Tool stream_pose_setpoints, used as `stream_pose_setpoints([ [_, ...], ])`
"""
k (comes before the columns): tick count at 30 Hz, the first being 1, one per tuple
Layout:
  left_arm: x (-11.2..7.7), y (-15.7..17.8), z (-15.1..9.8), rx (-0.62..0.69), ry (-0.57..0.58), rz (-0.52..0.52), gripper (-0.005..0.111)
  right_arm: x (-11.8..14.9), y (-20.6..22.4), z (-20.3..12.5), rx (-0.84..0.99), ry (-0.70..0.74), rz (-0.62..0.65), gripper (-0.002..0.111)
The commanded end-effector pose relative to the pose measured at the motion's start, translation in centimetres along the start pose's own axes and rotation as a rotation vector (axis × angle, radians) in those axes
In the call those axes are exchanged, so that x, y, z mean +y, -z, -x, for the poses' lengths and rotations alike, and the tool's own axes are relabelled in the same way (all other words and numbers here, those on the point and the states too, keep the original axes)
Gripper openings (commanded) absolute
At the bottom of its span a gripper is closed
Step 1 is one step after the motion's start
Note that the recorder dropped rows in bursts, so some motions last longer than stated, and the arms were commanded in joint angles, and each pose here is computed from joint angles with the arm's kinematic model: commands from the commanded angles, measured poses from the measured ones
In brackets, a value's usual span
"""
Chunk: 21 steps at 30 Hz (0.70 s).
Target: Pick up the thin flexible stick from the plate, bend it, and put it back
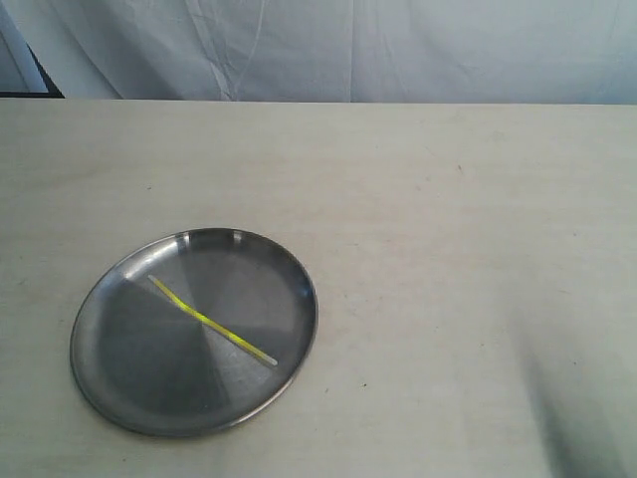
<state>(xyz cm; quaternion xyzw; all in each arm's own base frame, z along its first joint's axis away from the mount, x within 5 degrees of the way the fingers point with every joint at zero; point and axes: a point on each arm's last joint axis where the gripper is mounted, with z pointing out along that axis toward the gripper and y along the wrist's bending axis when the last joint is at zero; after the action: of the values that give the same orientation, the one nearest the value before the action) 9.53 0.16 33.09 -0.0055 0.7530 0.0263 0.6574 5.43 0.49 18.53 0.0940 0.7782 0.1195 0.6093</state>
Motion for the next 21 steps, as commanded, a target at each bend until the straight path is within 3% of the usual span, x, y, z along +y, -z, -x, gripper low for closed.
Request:
stream_pose_setpoints([
  [1, 0.1, 0.2, 0.0, -0.006, 0.028, -0.004, 0.000, 0.0, 0.0, 0.0, -0.012, 0.004, -0.004, 0.000],
  [2, 0.2, 0.3, 0.0, -0.009, 0.067, -0.003, 0.000, 0.0, 0.0, 0.0, -0.012, 0.004, -0.004, 0.000],
  [6, 1.3, 1.6, -0.9, -0.018, 0.425, 0.047, 0.000, 0.0, 0.0, 0.0, -0.012, 0.004, -0.004, 0.000],
  [9, 2.0, 2.6, -2.9, -0.023, 0.628, 0.104, 0.000, 0.0, 0.0, 0.0, -0.012, 0.004, -0.004, 0.000],
  [14, 2.2, 3.8, -6.7, 0.005, 0.869, 0.151, 0.000, 0.0, 0.0, 0.0, -0.012, 0.004, -0.004, 0.000],
  [21, 1.9, 3.7, -12.0, 0.055, 1.114, 0.260, 0.000, 0.0, 0.0, 0.0, -0.012, 0.004, -0.004, 0.000],
])
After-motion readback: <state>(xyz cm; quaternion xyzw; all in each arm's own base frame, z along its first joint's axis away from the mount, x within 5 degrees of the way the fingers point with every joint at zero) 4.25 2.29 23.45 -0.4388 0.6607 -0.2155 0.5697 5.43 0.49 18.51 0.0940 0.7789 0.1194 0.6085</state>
